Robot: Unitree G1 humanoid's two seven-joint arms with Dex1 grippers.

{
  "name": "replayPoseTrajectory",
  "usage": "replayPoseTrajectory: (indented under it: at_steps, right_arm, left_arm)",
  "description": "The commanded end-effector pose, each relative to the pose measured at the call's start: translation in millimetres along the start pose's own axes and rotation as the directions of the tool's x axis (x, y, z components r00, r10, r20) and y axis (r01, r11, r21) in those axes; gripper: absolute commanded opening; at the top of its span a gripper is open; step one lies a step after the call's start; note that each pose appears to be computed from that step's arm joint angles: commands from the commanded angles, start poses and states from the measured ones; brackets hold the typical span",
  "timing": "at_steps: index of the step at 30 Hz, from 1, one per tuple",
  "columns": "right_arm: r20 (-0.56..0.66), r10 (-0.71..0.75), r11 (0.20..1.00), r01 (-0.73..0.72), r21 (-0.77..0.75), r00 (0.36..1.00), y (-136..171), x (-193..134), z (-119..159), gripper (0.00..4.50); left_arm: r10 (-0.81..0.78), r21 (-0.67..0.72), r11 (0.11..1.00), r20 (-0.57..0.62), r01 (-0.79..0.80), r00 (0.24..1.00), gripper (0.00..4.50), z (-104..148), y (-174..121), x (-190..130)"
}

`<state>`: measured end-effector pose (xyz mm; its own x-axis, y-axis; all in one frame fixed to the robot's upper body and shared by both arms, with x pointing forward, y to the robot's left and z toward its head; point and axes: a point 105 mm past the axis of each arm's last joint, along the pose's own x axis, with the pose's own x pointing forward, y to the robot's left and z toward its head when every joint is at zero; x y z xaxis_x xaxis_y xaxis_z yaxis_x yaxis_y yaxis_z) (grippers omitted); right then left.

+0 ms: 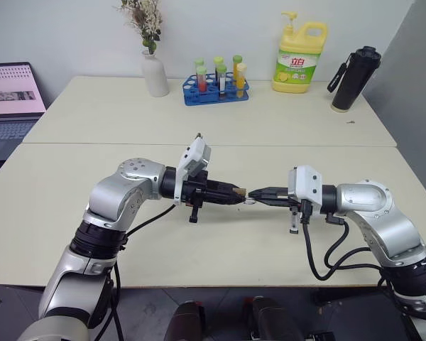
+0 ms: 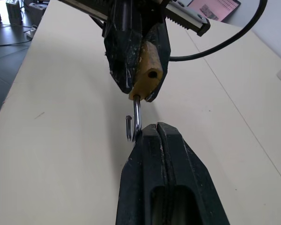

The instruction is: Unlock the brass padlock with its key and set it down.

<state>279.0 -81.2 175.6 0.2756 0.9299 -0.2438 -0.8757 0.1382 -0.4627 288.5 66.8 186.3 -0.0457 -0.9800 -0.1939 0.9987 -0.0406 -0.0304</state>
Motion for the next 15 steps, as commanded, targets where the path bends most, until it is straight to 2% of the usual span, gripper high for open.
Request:
replayPoseTrajectory:
  at_steps: [1, 10, 15]
  right_arm:
    - [0.015, 0.026, 0.999, -0.026, -0.043, 1.0, 0, -1, 9, 0.0]
    - [0.001, 0.036, 0.998, -0.036, -0.043, 0.999, 1, -2, 7, 0.0]
    - [-0.121, -0.002, 0.999, -0.003, -0.038, 0.993, 0, -20, -14, 0.0]
  left_arm:
    - [-0.011, 0.033, 0.999, 0.022, 0.01, 1.0, 0.16, 12, -5, -3]
    - [-0.003, 0.028, 1.0, 0.017, 0.003, 1.0, 0.16, 10, -4, -4]
    - [0.048, -0.01, 0.999, 0.015, -0.047, 0.999, 0.16, 1, 1, -5]
